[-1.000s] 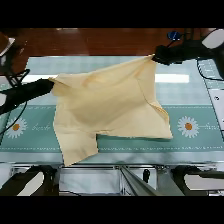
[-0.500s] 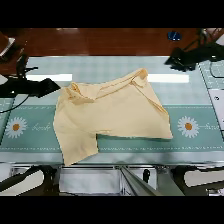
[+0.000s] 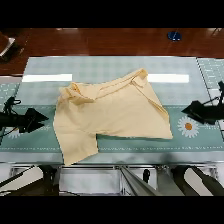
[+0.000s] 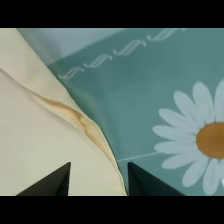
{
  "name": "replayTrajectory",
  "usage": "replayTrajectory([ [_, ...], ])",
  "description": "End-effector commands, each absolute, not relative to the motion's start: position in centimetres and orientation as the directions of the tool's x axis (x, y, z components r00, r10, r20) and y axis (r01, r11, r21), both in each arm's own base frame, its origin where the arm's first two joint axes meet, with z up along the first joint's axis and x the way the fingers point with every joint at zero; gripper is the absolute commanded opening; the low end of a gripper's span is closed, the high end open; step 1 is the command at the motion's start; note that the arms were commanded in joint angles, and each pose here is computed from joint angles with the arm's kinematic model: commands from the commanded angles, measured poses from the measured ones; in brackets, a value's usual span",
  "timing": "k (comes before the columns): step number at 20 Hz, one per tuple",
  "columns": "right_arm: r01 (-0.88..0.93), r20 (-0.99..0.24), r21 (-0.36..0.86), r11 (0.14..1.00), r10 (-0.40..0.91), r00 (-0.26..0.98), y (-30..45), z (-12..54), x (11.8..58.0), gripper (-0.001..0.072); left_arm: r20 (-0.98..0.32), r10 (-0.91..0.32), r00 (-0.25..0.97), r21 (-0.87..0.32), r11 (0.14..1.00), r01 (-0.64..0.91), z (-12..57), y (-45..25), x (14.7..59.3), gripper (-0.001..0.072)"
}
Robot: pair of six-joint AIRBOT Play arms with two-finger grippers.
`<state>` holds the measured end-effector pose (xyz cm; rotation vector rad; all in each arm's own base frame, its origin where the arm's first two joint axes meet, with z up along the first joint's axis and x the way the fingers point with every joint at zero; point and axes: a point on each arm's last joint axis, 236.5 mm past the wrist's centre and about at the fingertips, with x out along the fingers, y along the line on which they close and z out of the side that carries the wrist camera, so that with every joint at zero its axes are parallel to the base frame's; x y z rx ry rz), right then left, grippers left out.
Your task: Fold the shirts.
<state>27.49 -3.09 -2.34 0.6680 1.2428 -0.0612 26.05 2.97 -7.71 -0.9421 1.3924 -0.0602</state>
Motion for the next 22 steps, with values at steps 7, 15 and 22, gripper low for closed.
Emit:
replayTrajectory([
  [7,0.450,-0.851,0.521,0.725,0.401,0.340,0.5,-5.7,22.4,0.0412,-0.746,-0.662,0.068,-0.608,0.635,-0.476,-11.6,-2.9,24.4,0.0508],
  [15,0.476,-0.890,0.456,0.752,0.366,0.273,-0.4,-6.6,20.8,0.0410,-0.718,-0.686,0.115,-0.656,0.612,-0.442,-11.4,-4.6,26.2,0.0021],
  [22,0.541,-0.908,0.378,0.751,0.414,0.059,0.9,-9.7,17.1,0.0409,-0.718,-0.686,0.115,-0.656,0.612,-0.442,-11.5,-4.6,26.2,0.0021],
])
